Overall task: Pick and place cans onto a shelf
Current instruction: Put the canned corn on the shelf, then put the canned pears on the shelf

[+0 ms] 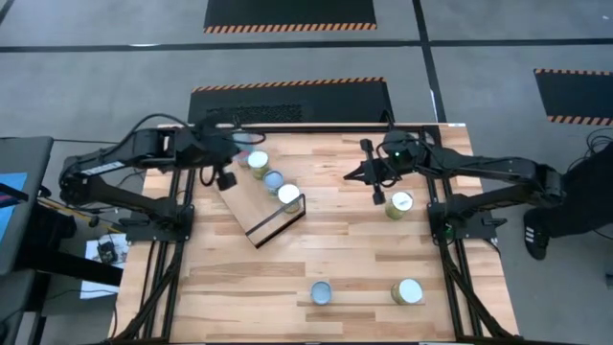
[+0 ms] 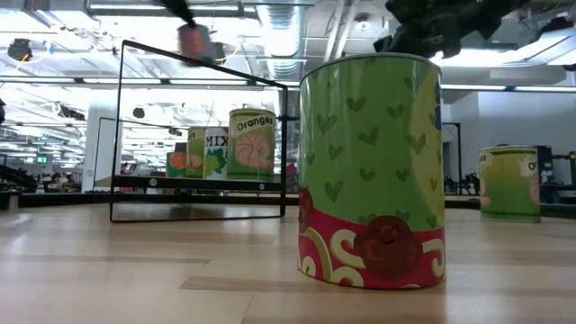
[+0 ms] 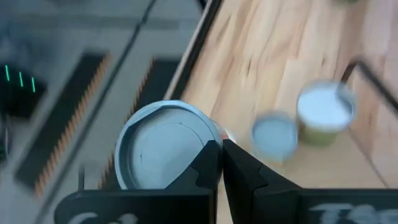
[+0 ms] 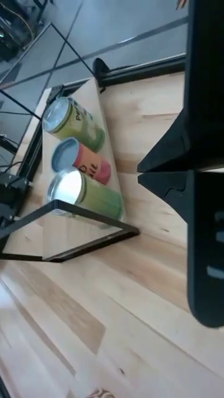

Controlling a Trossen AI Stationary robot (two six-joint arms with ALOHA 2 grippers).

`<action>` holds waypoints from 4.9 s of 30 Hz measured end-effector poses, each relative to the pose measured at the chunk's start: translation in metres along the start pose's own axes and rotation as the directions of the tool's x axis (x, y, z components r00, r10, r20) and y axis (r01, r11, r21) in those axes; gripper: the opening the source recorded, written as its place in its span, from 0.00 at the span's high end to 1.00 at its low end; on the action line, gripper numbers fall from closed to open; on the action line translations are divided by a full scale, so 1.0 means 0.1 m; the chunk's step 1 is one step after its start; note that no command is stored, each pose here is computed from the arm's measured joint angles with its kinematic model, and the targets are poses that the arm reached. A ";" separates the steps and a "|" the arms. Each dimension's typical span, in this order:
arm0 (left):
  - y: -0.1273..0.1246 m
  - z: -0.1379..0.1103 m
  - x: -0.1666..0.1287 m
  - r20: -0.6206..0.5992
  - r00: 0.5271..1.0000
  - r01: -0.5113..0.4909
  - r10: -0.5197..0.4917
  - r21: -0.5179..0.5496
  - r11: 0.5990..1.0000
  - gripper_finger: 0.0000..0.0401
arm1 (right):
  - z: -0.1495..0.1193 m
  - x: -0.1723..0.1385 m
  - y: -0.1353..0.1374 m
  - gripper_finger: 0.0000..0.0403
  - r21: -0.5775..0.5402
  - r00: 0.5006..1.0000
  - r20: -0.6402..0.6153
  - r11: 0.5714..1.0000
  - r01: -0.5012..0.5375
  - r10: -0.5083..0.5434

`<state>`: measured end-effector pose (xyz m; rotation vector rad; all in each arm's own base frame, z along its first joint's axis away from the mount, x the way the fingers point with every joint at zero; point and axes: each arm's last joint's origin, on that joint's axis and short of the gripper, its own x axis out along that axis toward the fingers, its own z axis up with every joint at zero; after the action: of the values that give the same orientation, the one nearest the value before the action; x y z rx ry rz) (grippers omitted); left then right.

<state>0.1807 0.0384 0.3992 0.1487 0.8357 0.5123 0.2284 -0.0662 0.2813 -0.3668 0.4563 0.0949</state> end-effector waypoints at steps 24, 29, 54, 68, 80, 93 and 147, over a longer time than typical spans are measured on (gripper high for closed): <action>-0.35 -0.98 0.77 -0.261 0.964 -0.152 0.052 -0.379 0.913 1.00 | -0.07 0.19 -0.07 0.98 -0.022 1.000 -0.011 1.000 0.007 -0.007; -0.37 -1.10 0.89 -0.284 0.955 -0.205 0.083 -0.433 0.878 1.00 | -0.07 0.19 -0.07 0.97 -0.022 1.000 -0.009 1.000 0.008 -0.008; -0.21 -1.31 1.24 -0.263 0.958 -0.248 0.118 -0.544 0.802 1.00 | -0.06 0.19 -0.07 0.98 -0.023 1.000 -0.009 1.000 0.008 -0.008; -0.14 -1.31 1.36 -0.282 0.956 -0.230 0.085 -0.535 0.813 1.00 | -0.06 0.19 -0.07 0.97 -0.027 1.000 -0.009 1.000 0.008 -0.008; -0.11 -1.27 1.38 -0.238 0.969 -0.186 0.061 -0.551 0.813 0.96 | -0.06 0.19 -0.07 0.97 -0.029 1.000 -0.010 1.000 0.008 -0.008; -0.10 -1.27 1.36 -0.232 0.971 -0.183 0.064 -0.539 0.822 0.87 | -0.07 0.19 -0.07 0.97 -0.021 1.000 -0.011 1.000 0.007 -0.007; -0.62 -1.32 0.87 0.738 0.650 0.316 -0.182 -0.046 0.947 1.00 | 0.16 -0.18 0.76 0.85 0.350 0.894 -0.426 0.885 0.307 -0.142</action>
<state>0.1554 0.0174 0.2326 0.0625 0.0085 0.2150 0.2065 0.0100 0.2784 -0.0167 0.8083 -0.3121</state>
